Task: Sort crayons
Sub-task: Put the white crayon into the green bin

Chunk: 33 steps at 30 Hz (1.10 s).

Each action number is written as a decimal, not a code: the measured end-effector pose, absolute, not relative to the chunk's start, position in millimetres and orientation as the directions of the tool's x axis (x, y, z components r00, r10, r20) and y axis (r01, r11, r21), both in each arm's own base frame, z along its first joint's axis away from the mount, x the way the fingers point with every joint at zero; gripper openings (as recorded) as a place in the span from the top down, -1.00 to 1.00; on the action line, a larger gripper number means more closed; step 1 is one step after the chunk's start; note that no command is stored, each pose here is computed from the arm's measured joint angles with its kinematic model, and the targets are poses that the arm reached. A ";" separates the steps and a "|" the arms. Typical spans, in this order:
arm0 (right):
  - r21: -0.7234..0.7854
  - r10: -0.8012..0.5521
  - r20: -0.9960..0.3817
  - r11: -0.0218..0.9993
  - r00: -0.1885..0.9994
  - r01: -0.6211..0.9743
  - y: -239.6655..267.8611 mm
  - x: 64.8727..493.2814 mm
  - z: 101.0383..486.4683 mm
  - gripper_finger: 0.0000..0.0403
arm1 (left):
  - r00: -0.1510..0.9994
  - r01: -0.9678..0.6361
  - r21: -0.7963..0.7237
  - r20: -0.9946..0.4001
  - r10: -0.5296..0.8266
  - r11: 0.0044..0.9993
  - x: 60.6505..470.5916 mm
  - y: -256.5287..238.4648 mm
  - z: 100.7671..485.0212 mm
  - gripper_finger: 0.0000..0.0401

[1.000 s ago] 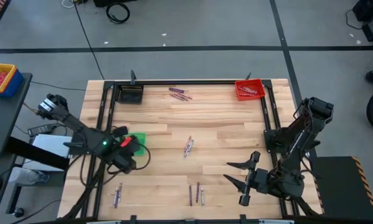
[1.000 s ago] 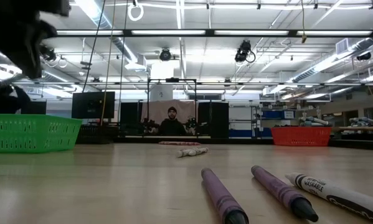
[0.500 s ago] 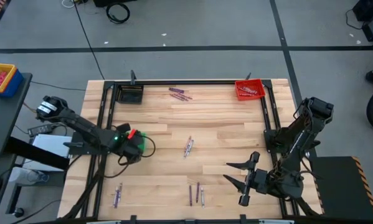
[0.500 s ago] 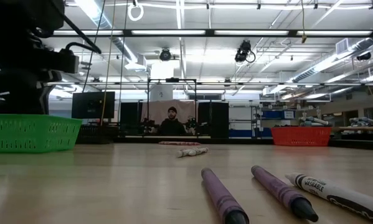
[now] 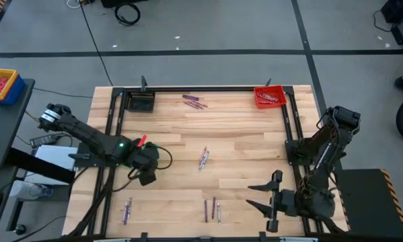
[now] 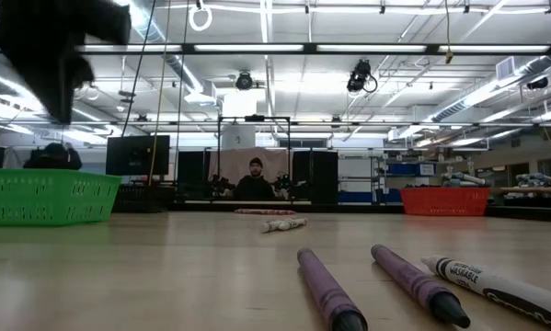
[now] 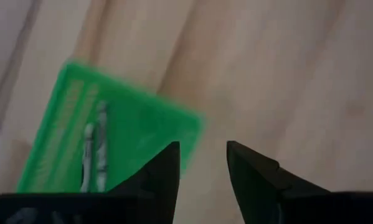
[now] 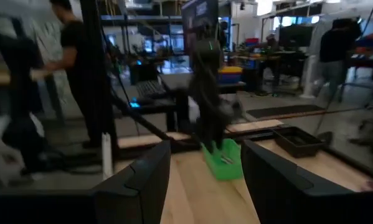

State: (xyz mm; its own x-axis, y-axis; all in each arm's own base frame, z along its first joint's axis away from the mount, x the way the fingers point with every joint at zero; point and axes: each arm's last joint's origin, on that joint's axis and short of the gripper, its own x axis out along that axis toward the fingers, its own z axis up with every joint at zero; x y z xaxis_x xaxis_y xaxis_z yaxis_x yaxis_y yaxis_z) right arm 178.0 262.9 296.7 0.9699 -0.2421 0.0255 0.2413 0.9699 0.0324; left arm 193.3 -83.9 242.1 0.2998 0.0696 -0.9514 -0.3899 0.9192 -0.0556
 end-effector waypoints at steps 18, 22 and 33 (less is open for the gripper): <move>0.064 0.007 -0.923 0.989 0.385 0.136 322.5 205.3 221.9 0.01 | 0.957 -0.205 -0.049 -0.221 0.190 0.977 233.5 -156.1 267.3 0.29; -0.002 -0.017 -0.993 0.992 0.120 0.125 334.5 181.5 203.7 0.01 | 0.955 -0.209 -0.045 -0.222 0.194 0.977 239.6 -160.1 254.2 0.29; -0.227 -0.253 -0.918 0.967 -0.306 -0.119 294.1 136.6 164.6 0.02 | 0.962 -0.211 -0.054 -0.191 0.197 0.976 249.1 -162.1 249.7 0.29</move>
